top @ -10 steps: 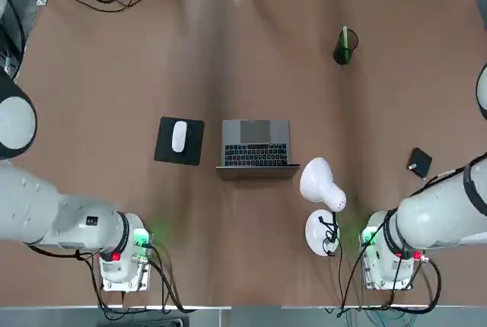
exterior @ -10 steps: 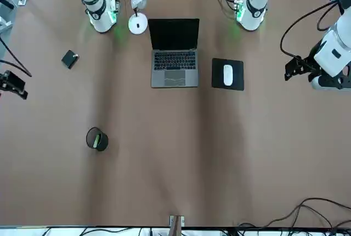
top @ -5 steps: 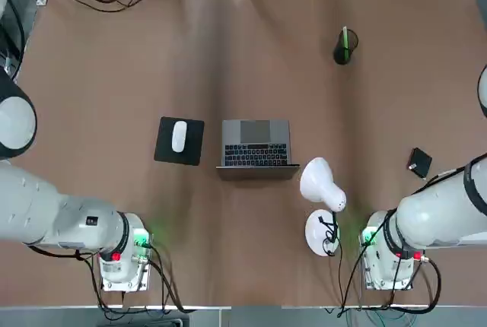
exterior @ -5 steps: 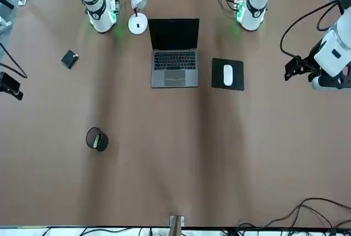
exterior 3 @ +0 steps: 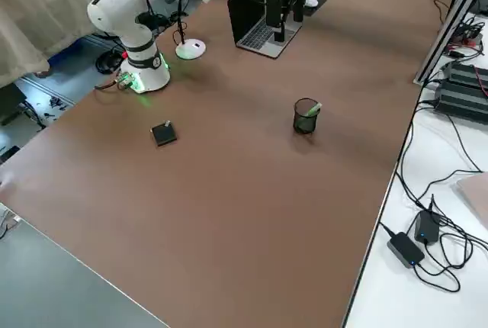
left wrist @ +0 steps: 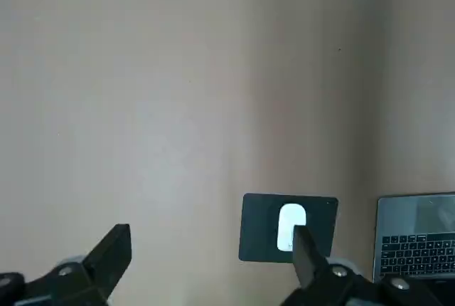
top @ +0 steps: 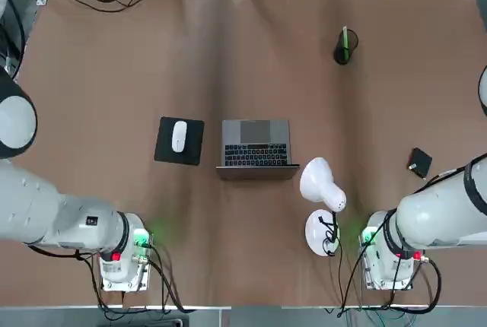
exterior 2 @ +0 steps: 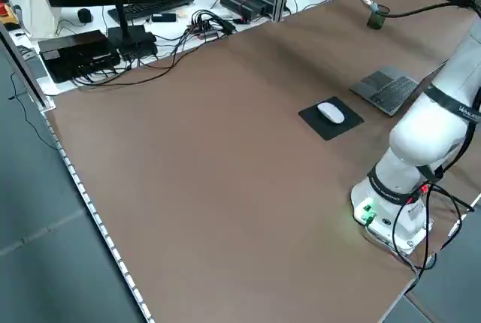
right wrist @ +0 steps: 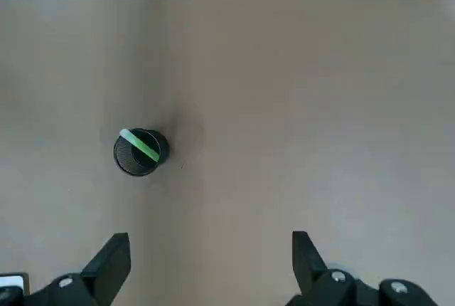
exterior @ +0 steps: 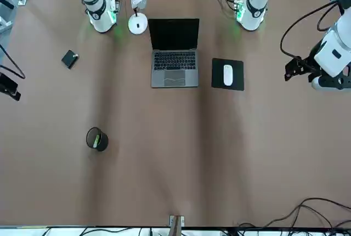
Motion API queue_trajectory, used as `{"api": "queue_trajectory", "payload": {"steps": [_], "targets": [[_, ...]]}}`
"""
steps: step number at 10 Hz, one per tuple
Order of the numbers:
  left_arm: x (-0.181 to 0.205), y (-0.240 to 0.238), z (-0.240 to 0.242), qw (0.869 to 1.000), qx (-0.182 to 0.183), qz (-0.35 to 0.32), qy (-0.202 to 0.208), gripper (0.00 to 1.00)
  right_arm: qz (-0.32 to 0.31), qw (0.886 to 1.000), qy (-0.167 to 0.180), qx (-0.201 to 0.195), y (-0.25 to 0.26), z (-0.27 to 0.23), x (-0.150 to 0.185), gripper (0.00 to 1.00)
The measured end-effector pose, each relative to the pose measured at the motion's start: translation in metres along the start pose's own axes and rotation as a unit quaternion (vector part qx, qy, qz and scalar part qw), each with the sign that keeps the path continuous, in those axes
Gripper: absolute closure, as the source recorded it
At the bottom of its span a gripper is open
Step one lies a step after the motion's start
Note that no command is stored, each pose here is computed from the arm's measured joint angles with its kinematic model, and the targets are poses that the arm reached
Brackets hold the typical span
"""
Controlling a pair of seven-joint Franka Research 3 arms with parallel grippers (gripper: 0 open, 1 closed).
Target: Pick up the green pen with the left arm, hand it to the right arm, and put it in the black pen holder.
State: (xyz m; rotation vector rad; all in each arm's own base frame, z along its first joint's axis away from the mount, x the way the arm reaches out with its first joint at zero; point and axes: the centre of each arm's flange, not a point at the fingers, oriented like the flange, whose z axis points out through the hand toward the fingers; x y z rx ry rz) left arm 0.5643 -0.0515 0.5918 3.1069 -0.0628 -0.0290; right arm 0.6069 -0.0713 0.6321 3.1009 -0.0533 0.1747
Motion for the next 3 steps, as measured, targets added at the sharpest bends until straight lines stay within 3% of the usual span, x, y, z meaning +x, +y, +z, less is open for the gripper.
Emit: {"api": "queue_trajectory", "payload": {"steps": [3], "targets": [[0.0019, 0.0003, -0.0045, 1.0, 0.0, 0.0, 0.005, 0.0, 0.0, 1.0, 0.0, 0.0, 0.0002, 0.0, 0.0, 0.0]]}}
